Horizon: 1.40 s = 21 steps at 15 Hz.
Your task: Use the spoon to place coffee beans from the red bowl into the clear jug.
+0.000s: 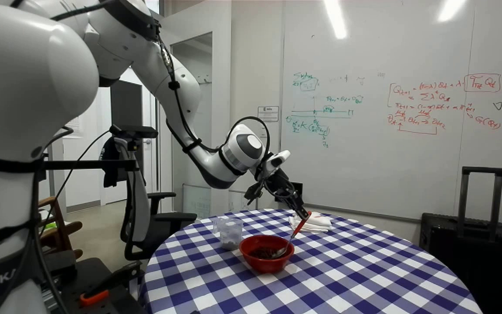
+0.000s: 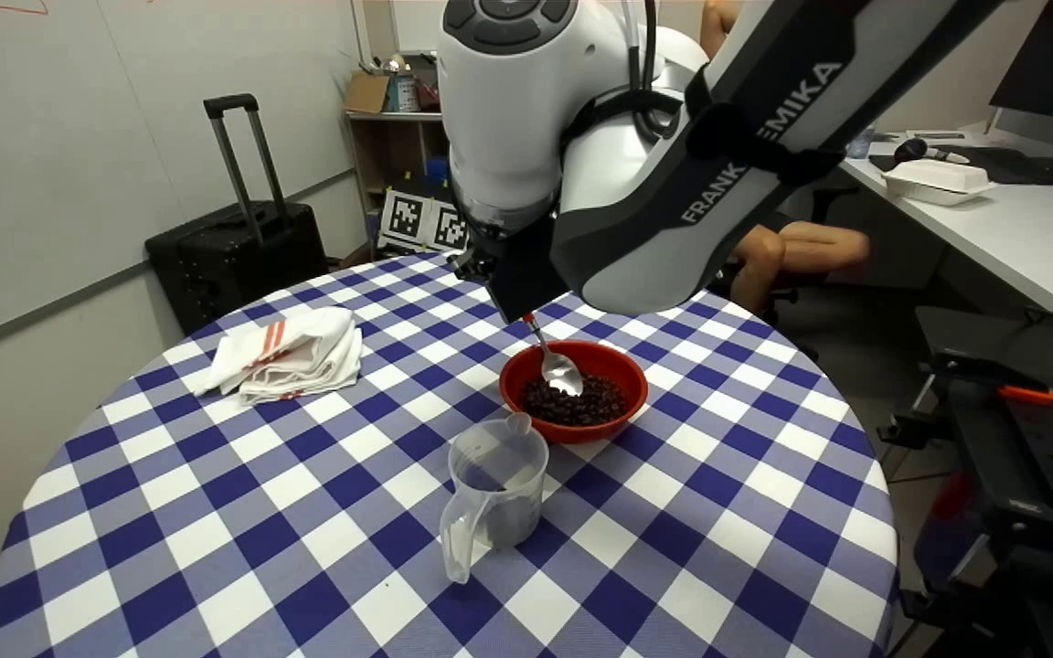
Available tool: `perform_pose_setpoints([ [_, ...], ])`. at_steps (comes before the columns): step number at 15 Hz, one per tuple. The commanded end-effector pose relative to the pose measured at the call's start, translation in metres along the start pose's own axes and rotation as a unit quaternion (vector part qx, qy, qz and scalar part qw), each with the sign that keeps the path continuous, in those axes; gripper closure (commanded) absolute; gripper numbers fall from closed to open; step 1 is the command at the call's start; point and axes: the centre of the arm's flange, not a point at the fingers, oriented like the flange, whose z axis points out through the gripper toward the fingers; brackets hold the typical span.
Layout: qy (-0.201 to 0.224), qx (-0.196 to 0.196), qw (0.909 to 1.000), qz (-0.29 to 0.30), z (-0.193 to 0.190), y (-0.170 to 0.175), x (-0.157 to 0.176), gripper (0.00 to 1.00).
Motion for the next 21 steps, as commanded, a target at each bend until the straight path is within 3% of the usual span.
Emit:
perform_pose_setpoints([
  [1,-0.029,0.011,0.9995,-0.007,0.0,-0.011,-0.002,0.95],
  [12,-0.075,0.049,0.9957,-0.023,0.01,-0.015,0.003,0.95],
  [21,-0.117,0.105,0.986,-0.055,0.018,-0.011,0.019,0.95],
])
